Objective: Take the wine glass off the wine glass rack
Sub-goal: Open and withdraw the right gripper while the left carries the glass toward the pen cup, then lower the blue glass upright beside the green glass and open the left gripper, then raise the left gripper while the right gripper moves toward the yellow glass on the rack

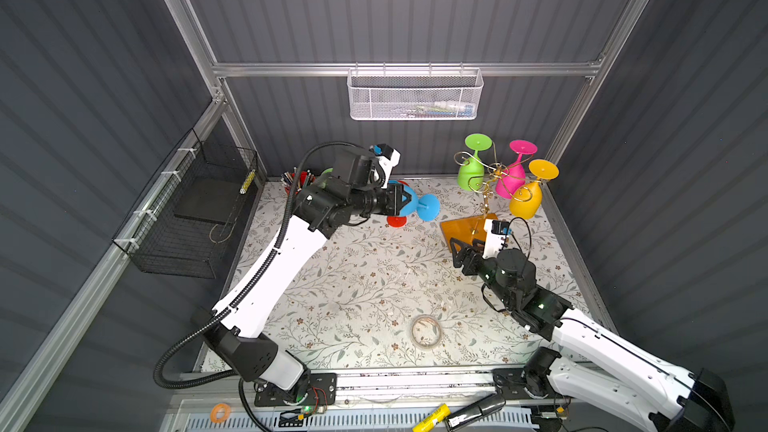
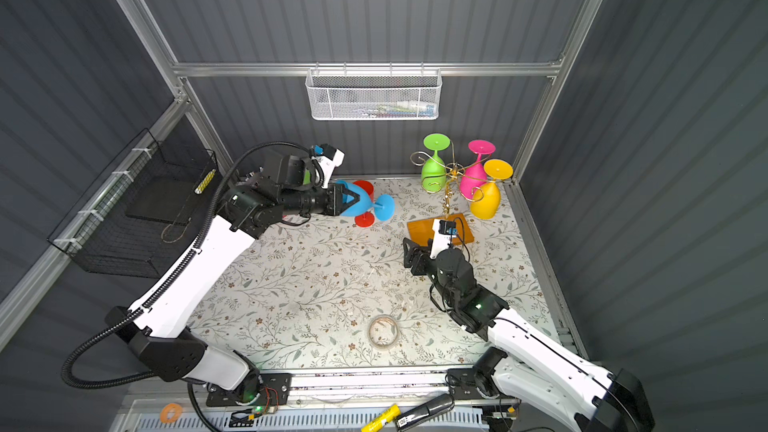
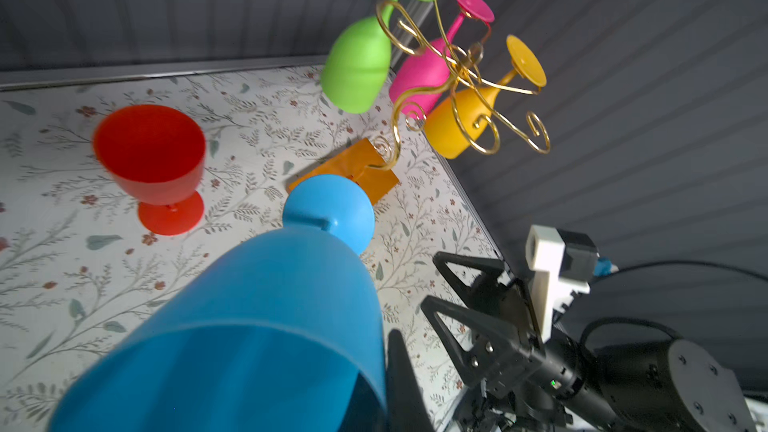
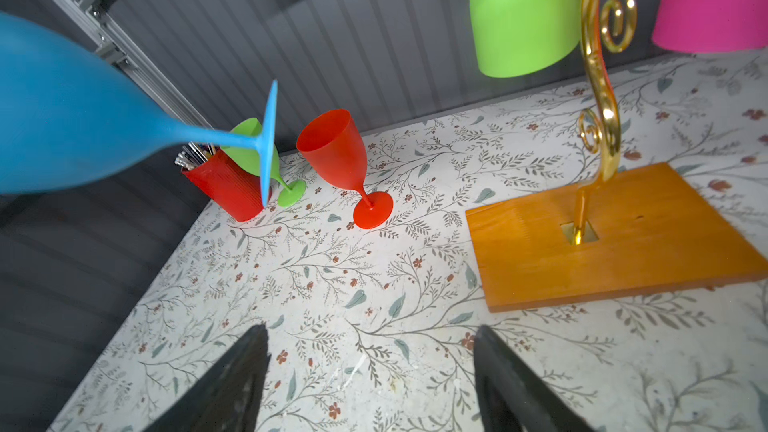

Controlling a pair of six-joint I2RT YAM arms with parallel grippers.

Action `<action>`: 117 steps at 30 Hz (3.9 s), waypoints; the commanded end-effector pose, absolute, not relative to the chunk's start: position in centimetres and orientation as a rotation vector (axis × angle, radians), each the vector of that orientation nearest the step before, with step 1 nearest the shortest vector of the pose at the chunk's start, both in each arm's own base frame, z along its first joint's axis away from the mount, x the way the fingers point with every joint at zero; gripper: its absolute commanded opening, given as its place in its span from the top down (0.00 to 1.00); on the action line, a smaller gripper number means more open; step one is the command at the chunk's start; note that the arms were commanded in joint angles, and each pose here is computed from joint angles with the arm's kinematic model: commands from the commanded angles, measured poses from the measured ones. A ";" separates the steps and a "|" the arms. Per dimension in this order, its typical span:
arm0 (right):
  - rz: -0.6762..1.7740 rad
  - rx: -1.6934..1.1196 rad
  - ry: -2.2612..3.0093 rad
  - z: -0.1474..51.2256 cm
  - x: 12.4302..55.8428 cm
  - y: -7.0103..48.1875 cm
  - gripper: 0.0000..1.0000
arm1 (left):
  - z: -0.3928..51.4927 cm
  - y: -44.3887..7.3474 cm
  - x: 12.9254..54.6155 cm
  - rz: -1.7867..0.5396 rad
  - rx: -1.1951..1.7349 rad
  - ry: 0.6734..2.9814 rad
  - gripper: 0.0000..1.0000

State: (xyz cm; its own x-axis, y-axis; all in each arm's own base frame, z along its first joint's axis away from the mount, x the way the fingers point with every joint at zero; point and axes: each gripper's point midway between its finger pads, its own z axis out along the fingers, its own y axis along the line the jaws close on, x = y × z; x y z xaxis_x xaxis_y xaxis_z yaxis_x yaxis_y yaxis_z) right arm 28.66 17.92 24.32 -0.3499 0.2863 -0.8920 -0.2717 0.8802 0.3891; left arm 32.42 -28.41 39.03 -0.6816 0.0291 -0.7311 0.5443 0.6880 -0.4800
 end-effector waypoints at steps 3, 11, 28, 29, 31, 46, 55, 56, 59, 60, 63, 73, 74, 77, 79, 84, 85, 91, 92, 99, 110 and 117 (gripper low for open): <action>0.550 -0.187 1.730 25.7 27.6 19.8 0.14 | 39.0 -25.1 35.3 -0.894 0.400 2.210 1.00; 0.488 -0.437 1.646 25.5 25.6 23.6 0.12 | 38.9 -21.5 38.9 -0.726 0.302 2.249 1.00; 0.375 -0.672 1.540 23.4 22.6 28.3 0.12 | 30.6 -18.5 45.0 -0.275 0.271 2.485 1.00; 0.374 -0.674 1.540 23.3 22.6 28.4 0.13 | 29.7 -18.5 45.3 -0.258 0.272 2.502 1.00; 0.378 -0.677 1.541 23.1 22.5 28.5 0.13 | 28.1 -18.8 45.8 -0.247 0.282 2.535 1.00; 0.358 -0.663 1.550 22.1 22.8 28.4 0.13 | 20.2 -21.8 49.2 -0.116 0.350 2.632 1.00; 0.351 -0.659 1.552 22.1 23.0 28.6 0.12 | 18.0 -22.4 51.0 -0.094 0.351 2.622 1.00; 0.339 -0.674 1.565 21.4 23.1 28.8 0.12 | 17.7 -22.5 51.1 -0.091 0.354 2.624 1.00; 0.325 -0.676 1.573 20.9 23.3 28.9 0.11 | 16.9 -22.6 51.4 -0.089 0.357 2.631 1.00; 0.320 -0.673 1.575 20.9 23.4 28.9 0.10 | 16.7 -22.7 51.5 -0.093 0.358 2.632 1.00; 0.314 -0.673 1.576 20.8 23.5 28.9 0.09 | 16.6 -22.9 51.9 -0.102 0.355 2.618 0.97; 0.285 -0.688 1.590 20.0 23.9 29.3 0.08 | 17.6 -23.0 53.0 -0.088 0.353 2.562 0.59; 0.281 -0.689 1.592 19.9 23.9 29.3 0.08 | 17.9 -22.9 53.2 -0.090 0.350 2.552 0.56; 0.279 -0.691 1.595 19.8 24.0 29.5 0.08 | 18.6 -23.1 53.5 -0.100 0.346 2.527 0.50; 0.275 -0.689 1.595 19.7 24.0 29.4 0.08 | 19.4 -23.2 53.6 -0.112 0.344 2.506 0.47; 0.268 -0.671 1.587 20.0 24.1 29.0 0.06 | 22.3 -23.3 53.7 -0.134 0.339 2.425 0.29; 0.268 -0.669 1.585 20.0 24.1 28.9 0.06 | 23.2 -23.3 53.5 -0.132 0.337 2.406 0.25; 0.263 -0.664 1.583 20.1 24.1 28.8 0.04 | 27.6 -23.1 52.0 -0.105 0.316 2.308 0.14; 0.263 -0.661 1.582 20.2 24.1 28.7 0.03 | 28.3 -23.2 51.5 -0.107 0.316 2.291 0.12; 0.264 -0.656 1.583 20.3 24.0 28.5 0.02 | 33.2 -23.3 47.5 -0.144 0.298 2.184 0.01; 0.240 -0.598 1.561 22.4 24.0 26.9 0.02 | 34.6 -22.2 39.0 -0.259 0.403 2.140 0.00; 0.257 -0.517 1.598 27.9 24.3 25.8 0.05 | 34.8 -21.6 35.1 -0.320 0.527 1.996 0.00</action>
